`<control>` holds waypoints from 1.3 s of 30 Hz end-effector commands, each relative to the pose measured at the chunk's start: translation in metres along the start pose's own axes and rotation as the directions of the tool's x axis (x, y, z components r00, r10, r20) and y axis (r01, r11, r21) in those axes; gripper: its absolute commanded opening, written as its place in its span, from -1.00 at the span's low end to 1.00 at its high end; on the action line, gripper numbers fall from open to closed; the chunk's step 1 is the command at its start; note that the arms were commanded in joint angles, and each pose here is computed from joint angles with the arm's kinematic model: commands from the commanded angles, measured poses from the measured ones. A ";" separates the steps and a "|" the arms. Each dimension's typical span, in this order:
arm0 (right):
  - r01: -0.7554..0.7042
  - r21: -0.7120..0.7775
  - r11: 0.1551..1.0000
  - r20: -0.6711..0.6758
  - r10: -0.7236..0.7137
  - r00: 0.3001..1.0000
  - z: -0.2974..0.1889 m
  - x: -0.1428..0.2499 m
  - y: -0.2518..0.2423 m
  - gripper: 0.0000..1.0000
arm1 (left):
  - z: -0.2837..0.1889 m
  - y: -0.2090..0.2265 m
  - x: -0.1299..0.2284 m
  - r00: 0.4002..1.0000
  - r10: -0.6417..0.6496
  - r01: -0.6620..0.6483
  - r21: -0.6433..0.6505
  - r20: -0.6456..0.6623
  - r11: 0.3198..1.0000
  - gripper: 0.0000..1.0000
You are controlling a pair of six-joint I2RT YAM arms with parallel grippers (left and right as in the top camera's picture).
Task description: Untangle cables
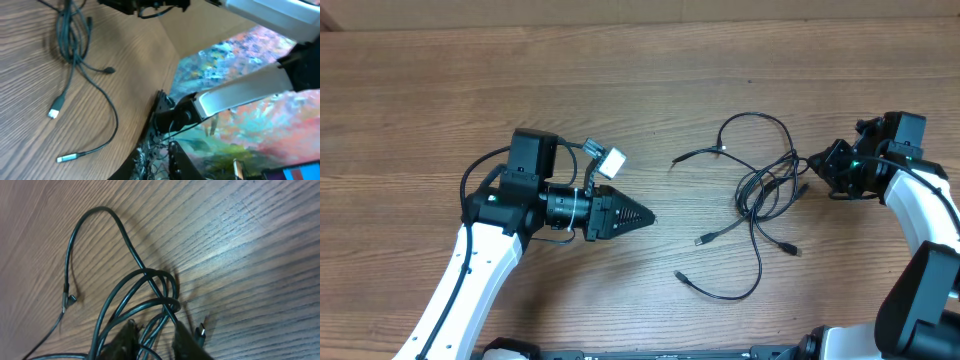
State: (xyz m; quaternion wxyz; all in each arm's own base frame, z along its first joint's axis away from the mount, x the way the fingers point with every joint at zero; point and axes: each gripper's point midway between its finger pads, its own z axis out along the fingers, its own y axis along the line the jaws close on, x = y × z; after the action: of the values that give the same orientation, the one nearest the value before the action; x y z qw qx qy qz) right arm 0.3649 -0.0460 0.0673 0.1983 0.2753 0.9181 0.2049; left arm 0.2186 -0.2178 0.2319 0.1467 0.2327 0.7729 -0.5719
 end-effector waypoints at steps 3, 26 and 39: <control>0.007 -0.007 1.000 -0.023 -0.007 1.000 0.002 0.005 0.004 -0.48 | -0.004 0.010 -0.009 0.997 -0.070 0.073 -0.107 0.029 0.992 -0.43; 0.164 -0.065 0.984 -0.127 -0.172 0.977 0.026 0.055 0.057 0.42 | -0.002 0.030 0.003 0.989 -0.146 0.145 -0.242 0.015 0.959 0.82; 0.176 -0.015 0.984 -0.093 -0.177 0.980 0.028 0.047 0.050 0.54 | 0.004 0.028 0.006 0.990 -0.140 0.135 -0.249 -0.004 0.959 0.93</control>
State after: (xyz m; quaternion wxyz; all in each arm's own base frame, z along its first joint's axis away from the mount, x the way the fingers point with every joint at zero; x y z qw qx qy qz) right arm 0.3642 0.0285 0.0614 0.1752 0.1794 0.9452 0.2089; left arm 0.2254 -0.2118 0.1929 0.1088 0.1556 0.8573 -0.4785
